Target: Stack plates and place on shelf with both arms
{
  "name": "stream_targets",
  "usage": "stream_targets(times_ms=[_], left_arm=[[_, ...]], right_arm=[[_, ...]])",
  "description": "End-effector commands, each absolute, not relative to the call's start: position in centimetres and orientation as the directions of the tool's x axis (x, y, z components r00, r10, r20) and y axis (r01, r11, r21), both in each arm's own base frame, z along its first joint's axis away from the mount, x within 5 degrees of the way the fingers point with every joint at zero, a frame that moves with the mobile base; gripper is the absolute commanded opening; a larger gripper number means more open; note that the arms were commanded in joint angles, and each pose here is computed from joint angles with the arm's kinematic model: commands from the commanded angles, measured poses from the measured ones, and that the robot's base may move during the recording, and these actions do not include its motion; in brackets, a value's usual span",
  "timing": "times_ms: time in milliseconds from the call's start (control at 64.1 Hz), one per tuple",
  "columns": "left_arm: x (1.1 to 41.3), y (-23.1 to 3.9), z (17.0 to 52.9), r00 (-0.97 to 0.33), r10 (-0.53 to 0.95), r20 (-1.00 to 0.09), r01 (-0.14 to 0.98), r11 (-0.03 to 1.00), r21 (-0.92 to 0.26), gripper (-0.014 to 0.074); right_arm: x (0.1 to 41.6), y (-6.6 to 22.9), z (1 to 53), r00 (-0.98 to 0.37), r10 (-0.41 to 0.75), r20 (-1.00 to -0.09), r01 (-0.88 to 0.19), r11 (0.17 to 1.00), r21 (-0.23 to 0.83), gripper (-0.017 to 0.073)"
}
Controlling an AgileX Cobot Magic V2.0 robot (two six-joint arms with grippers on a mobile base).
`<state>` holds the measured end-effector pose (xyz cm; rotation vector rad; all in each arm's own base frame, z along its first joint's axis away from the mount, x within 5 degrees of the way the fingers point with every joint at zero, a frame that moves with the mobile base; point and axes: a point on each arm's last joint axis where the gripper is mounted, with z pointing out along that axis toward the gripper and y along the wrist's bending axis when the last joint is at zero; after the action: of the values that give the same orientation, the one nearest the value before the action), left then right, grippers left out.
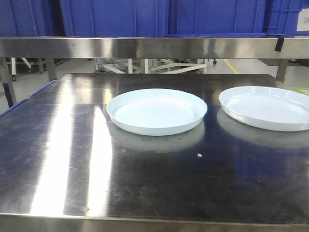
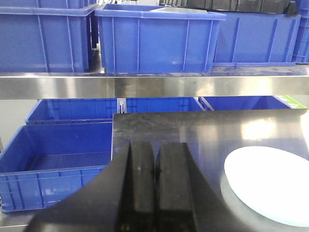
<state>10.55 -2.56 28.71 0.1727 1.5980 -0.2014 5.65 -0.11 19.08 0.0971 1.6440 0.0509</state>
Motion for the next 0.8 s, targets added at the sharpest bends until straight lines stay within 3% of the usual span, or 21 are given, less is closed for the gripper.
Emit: stream_targets(times_ms=[0, 140, 250, 328, 531, 780], left_arm=[[10.5, -2.6, 30.7, 0.076, -0.063, -0.995, 0.24, 0.97, -0.043, 0.0083], [10.5, -2.6, 30.7, 0.076, -0.063, -0.995, 0.24, 0.97, -0.043, 0.0083], [10.5, -2.6, 30.7, 0.076, -0.063, -0.995, 0.24, 0.97, -0.043, 0.0083], [10.5, -2.6, 30.7, 0.076, -0.063, -0.995, 0.24, 0.97, -0.043, 0.0083], [10.5, -2.6, 30.7, 0.076, -0.063, -0.995, 0.24, 0.97, -0.043, 0.0083], [10.5, -2.6, 30.7, 0.076, -0.063, -0.995, 0.24, 0.97, -0.043, 0.0083]], right_arm=[[5.5, -0.2, 20.1, 0.047, 0.088, -0.995, 0.035, 0.995, 0.09, 0.0051], [5.4, -0.3, 21.0, 0.14, 0.098, -0.985, 0.032, 0.994, 0.103, 0.0051], [5.3, -0.2, 21.6, 0.126, 0.136, -0.983, 0.024, 0.99, 0.14, 0.0055], [5.2, -0.1, 22.3, 0.068, 0.187, -0.98, 0.014, 0.982, 0.189, 0.0055], [6.2, 0.2, 24.9, -0.137, 0.183, -0.973, 0.02, 0.983, 0.182, 0.0055], [10.9, 0.1, 26.7, -0.418, 0.187, -0.889, 0.058, 0.982, 0.18, 0.0055]])
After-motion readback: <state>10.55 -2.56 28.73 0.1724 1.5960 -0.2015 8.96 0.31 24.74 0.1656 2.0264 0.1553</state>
